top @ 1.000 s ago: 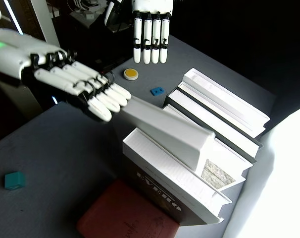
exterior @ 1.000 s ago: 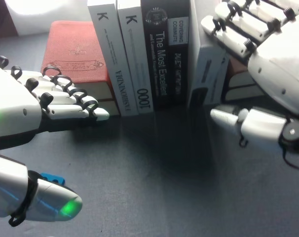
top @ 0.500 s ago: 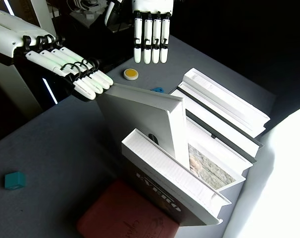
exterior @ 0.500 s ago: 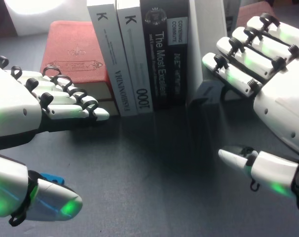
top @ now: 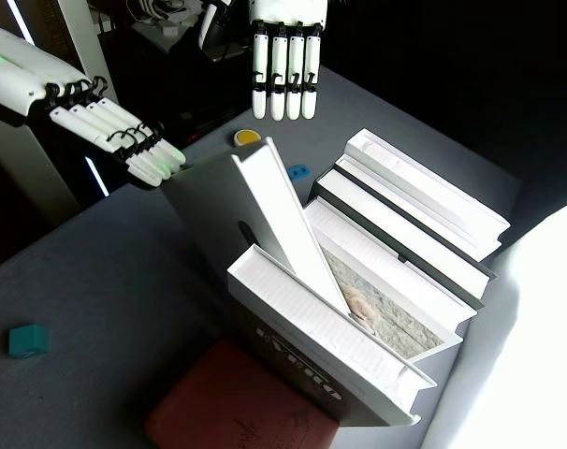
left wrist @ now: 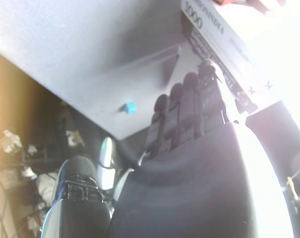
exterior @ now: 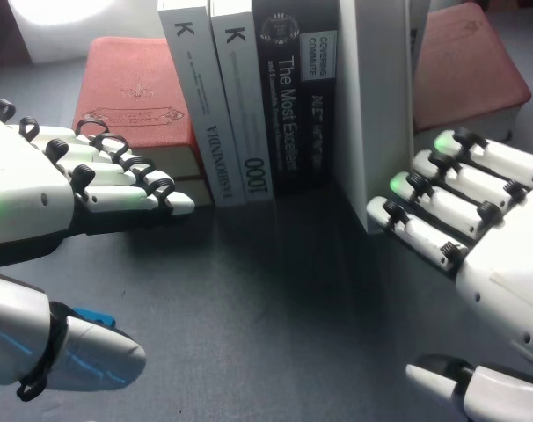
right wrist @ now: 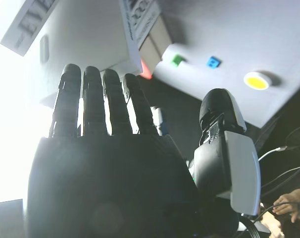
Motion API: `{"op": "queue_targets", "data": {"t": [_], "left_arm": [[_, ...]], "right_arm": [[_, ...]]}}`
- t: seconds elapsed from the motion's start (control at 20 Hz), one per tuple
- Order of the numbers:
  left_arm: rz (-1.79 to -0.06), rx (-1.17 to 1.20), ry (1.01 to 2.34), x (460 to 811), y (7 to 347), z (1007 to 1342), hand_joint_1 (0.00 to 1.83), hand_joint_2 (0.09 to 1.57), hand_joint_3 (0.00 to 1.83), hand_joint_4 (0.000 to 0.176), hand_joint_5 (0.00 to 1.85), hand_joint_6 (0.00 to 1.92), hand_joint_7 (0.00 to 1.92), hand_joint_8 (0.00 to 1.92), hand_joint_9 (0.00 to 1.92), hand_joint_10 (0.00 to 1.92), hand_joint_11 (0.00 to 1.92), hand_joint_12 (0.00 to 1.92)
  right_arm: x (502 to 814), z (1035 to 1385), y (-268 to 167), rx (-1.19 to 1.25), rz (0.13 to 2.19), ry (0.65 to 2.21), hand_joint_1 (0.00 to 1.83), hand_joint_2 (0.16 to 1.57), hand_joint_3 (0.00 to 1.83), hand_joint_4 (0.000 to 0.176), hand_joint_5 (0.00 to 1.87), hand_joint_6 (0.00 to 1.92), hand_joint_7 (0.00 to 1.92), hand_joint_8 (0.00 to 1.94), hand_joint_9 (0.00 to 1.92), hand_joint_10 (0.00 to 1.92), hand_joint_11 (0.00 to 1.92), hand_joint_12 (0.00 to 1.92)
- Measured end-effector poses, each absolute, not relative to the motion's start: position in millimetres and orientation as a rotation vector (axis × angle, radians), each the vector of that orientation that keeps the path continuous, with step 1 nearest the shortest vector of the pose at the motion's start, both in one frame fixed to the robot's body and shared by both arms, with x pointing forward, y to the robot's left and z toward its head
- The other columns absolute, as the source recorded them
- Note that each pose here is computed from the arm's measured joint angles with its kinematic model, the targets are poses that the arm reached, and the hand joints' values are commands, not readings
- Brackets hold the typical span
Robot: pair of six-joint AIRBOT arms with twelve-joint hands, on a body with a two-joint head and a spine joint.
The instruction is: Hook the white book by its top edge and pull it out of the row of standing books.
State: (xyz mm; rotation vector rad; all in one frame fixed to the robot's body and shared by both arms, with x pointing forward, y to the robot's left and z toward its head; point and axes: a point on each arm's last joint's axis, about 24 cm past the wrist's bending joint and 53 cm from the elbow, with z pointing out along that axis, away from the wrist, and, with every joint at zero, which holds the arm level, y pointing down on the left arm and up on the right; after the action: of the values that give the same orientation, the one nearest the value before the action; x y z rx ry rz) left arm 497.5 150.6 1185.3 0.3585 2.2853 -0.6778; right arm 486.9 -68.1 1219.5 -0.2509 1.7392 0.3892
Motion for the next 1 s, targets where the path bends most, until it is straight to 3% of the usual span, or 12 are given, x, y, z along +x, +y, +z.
{"op": "queue_targets", "data": {"t": [0.65,0.9,1.0], "left_arm": [[-0.677,0.355,2.286,498,152,1185,0.0,1.13,0.0,0.0,0.0,0.0,0.0,0.0,0.0,0.0,0.0,0.0],[-0.676,0.353,2.285,499,152,1185,0.0,1.12,0.0,0.0,0.0,0.0,0.0,0.0,0.0,0.0,0.01,0.0],[-0.676,0.353,2.286,499,152,1185,0.0,1.12,0.0,0.0,0.0,0.0,0.0,0.0,0.0,0.0,0.0,0.0]], "right_arm": [[488,1158,-76,-0.362,0.313,1.887,0.0,1.22,0.0,0.0,0.05,0.0,0.04,0.0,0.02,0.0,0.0,0.08],[503,1143,-76,-0.374,0.312,1.904,0.0,1.21,0.0,0.0,0.04,0.0,0.03,0.0,0.02,0.0,0.0,0.09],[512,1137,-75,-0.374,0.313,1.907,0.0,1.21,0.0,0.0,0.06,0.01,0.06,0.0,0.04,0.01,0.0,0.19]]}}
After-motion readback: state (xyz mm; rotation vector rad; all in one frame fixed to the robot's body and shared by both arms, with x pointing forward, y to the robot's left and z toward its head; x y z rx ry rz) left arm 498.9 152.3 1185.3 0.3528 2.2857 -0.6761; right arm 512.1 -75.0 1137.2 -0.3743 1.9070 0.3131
